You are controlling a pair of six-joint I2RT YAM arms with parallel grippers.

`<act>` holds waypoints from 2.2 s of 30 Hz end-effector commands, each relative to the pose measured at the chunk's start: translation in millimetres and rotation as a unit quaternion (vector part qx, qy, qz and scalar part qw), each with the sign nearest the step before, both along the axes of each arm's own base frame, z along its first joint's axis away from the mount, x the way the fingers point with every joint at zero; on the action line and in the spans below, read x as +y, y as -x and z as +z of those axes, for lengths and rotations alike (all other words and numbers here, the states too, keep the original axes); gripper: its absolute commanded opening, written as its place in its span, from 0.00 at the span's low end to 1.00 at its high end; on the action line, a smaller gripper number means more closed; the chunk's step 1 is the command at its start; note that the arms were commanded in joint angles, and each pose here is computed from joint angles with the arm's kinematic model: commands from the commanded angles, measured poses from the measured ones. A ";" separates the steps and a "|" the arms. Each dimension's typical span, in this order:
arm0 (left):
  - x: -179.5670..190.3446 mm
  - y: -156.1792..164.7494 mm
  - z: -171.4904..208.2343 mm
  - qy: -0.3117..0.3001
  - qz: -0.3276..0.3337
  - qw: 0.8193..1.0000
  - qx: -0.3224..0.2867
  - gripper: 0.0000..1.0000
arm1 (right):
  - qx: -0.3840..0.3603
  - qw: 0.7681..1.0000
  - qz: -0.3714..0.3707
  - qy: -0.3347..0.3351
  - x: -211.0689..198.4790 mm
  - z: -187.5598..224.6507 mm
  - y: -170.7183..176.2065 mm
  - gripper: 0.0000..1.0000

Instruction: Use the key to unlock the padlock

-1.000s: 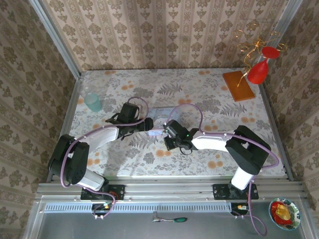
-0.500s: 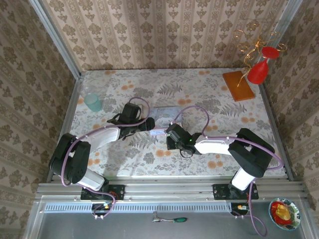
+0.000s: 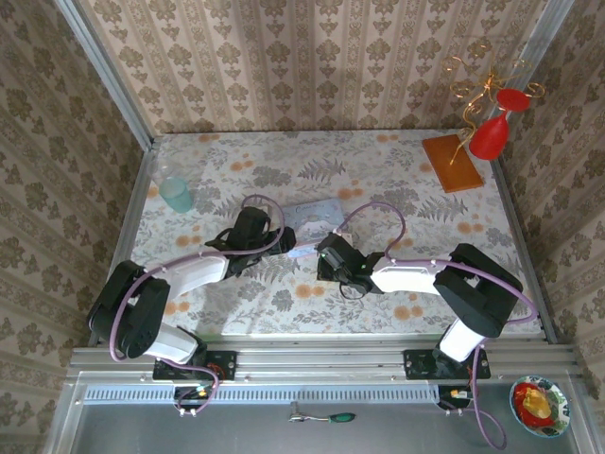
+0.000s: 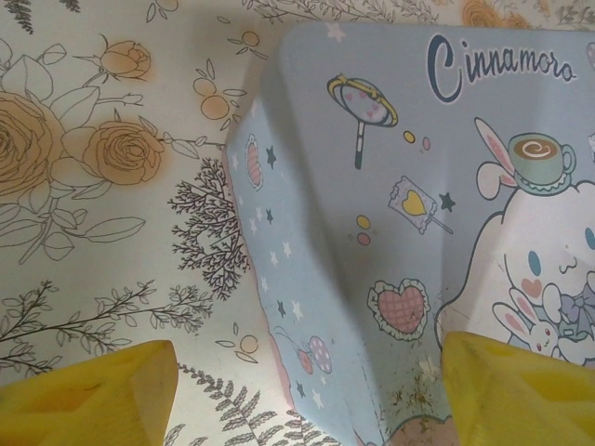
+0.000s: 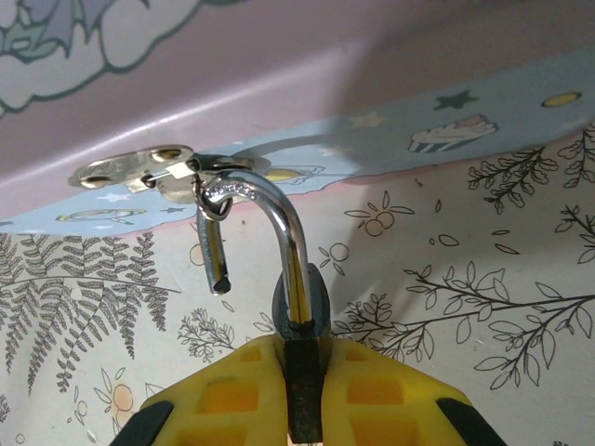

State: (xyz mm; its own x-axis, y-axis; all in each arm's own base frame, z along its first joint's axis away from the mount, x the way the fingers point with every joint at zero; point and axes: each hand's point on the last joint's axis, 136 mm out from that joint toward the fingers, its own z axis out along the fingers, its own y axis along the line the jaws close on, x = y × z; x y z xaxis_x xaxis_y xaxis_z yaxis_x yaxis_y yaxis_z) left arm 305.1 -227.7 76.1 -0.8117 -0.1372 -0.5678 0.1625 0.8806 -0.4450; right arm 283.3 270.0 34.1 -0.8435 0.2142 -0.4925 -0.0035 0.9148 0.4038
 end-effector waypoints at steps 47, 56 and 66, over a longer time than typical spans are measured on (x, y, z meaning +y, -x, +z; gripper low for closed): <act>10.8 51.4 -42.9 -0.056 0.026 0.997 0.049 0.74 | 0.013 0.970 -0.092 -0.225 12.8 7.9 -22.4 0.00; 9.6 51.6 -42.2 -0.056 0.026 0.997 0.048 0.74 | 0.015 0.962 -0.121 -0.242 10.6 2.1 -25.1 0.00; 13.6 52.1 -45.8 -0.059 0.039 0.996 0.050 0.73 | 0.012 0.959 -0.130 -0.251 8.2 11.3 -27.1 0.00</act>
State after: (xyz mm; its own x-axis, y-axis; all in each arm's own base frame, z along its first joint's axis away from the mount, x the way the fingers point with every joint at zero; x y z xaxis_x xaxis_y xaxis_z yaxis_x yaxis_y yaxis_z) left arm 285.7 -239.4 76.6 -0.7729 -0.2203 -0.5950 0.1055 0.8802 -0.4628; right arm 300.6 280.2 29.3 -0.7780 0.5790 -0.2439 0.2167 0.6116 0.7609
